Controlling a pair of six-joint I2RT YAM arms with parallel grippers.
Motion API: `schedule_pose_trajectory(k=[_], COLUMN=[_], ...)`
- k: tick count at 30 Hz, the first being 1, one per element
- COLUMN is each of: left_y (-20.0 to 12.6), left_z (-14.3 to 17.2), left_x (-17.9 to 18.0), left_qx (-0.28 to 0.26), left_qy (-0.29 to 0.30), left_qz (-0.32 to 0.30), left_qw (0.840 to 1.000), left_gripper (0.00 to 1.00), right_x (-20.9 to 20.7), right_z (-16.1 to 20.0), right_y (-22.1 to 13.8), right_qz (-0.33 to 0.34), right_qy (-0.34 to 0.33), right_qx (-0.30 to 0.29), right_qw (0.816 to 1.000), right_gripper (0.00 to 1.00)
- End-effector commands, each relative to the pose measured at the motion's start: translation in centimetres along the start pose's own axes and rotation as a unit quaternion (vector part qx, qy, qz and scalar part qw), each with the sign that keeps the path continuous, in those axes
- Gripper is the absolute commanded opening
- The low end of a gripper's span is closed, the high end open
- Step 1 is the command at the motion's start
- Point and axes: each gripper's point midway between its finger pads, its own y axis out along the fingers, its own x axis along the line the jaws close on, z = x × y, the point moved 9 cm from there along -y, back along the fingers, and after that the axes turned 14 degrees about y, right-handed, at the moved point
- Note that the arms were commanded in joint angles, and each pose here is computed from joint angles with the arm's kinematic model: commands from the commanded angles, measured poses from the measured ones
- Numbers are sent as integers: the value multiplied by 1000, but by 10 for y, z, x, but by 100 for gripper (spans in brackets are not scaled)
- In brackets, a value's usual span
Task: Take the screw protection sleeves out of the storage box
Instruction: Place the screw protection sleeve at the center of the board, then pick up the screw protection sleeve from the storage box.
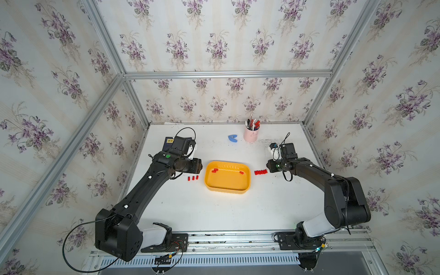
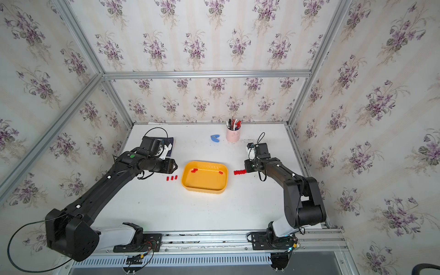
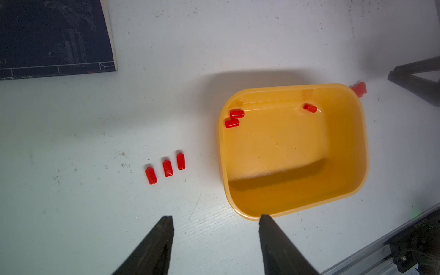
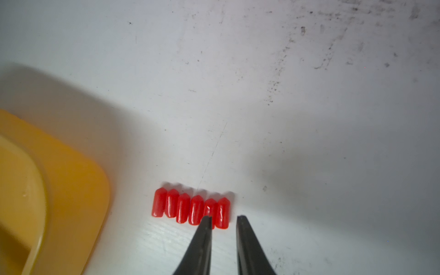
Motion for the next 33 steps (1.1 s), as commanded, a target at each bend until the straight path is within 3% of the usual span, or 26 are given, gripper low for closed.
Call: schedule_pose_trajectory(k=[1,5,8,11,16,20,24,30,33], left_y=[-5,-6,10,31,56,79,104,117,121], left_z=[-7,-16,-22,-33,-49,-57,-57,-52,-47], left_x=[-8,-34,-56,-63,-103,-137,-129,-110,-102], left_qx=[-15,-11,27,76,65,54,88,150,173], left_qy=[10,63,118,110,121,188,203,276,315], left_qz=[15,12,0,-16,36,62,1,-88,-91], left_qw=[1000,998,993,991,990,979,975,945,929], left_gripper=[62,63,63,61,60,59,56,53,51], right_x=[10,25,33,41,47,46,48,48,46], right_z=[-12,-26,-28,-28,-27,-26,-27,-23,-21], right_y=[-18,-42,-52,-57,-60,-54,-54,-47,-45], right_qz=[-26,-62,-71,-69,-75,-69,-81,-86,-81], right_qy=[9,30,39,43,50,55,51,42,37], right_qx=[-22,-54,-63,-64,-68,-58,-54,-45,-44], right_qw=[999,996,995,995,994,994,994,994,995], right_gripper=[25,26,26,26,27,27,27,27,27])
